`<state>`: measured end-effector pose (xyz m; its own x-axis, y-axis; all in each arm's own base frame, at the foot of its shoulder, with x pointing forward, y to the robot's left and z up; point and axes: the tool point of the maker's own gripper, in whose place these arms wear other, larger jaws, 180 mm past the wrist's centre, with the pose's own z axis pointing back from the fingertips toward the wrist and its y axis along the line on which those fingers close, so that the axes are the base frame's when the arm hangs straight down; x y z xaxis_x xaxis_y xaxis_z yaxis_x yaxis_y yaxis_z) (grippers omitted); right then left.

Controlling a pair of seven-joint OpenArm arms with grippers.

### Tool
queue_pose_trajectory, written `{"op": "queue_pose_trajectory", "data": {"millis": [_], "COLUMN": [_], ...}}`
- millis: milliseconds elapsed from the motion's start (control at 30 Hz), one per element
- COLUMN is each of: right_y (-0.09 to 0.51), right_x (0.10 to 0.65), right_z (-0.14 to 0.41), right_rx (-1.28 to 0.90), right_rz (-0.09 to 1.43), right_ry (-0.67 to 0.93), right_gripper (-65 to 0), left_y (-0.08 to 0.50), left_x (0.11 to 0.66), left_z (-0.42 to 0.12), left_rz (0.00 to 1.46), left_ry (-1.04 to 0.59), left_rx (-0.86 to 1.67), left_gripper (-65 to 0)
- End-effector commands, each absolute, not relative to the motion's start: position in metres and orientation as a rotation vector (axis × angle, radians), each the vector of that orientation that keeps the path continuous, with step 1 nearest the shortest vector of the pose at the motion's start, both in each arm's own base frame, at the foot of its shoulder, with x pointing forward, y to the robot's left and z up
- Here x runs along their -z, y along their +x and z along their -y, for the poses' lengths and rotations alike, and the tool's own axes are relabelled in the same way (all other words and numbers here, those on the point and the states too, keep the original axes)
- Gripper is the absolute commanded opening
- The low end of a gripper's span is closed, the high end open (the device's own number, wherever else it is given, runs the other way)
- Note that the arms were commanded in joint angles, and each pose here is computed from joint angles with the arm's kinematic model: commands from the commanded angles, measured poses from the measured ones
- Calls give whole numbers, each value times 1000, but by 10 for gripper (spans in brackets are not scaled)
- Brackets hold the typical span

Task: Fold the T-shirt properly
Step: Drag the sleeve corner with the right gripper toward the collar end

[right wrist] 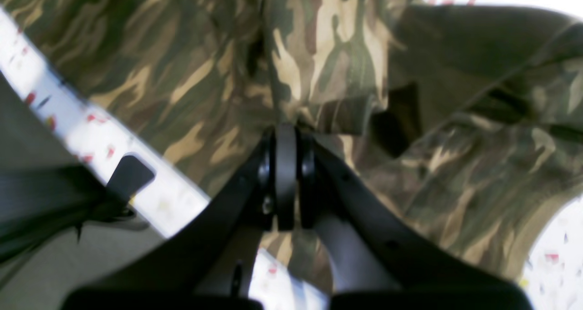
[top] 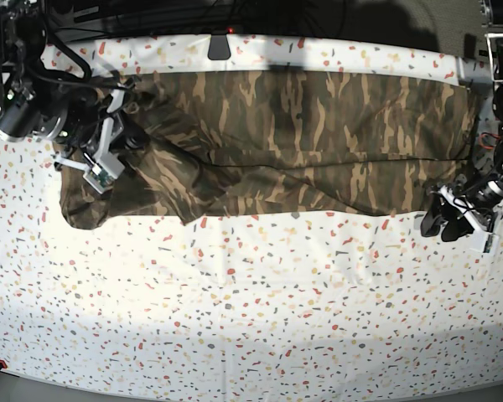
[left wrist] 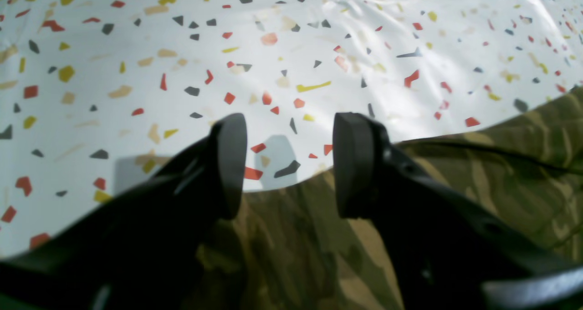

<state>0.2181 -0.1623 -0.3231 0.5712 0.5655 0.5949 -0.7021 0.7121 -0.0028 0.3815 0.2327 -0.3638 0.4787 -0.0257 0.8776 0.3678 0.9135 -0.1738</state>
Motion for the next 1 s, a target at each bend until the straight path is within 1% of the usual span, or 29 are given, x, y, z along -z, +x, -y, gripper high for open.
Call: {"op": "queue_pose_trajectory", "data": {"millis": [0, 267, 567, 667, 767, 867, 967], "right_y": [214, 169, 136, 137, 144, 144, 145], "right_x": [315, 299, 300, 296, 291, 291, 290], "right_z": [164, 167, 210, 208, 203, 203, 202], "right_rx": [-772, -793, -706, -694, -693, -693, -694], "right_rz": [615, 589, 497, 534, 588, 589, 600], "right_ry": [232, 192, 99, 112, 130, 131, 131], "right_gripper": [-650, -650, -650, -650, -650, -650, -650], "left_y": [391, 391, 391, 391, 386, 378, 373], "left_x": [343, 344, 344, 344, 355, 368, 375], "left_z": [-240, -240, -240, -240, -240, -241, -242], "left_rz": [1110, 1108, 1107, 1106, 1038, 958, 912], "left_ry": [-356, -352, -351, -351, -340, -327, -320], "left_rx": [252, 256, 257, 257, 267, 278, 283], "left_gripper": [-354, -354, -354, -354, -354, -354, -354]}}
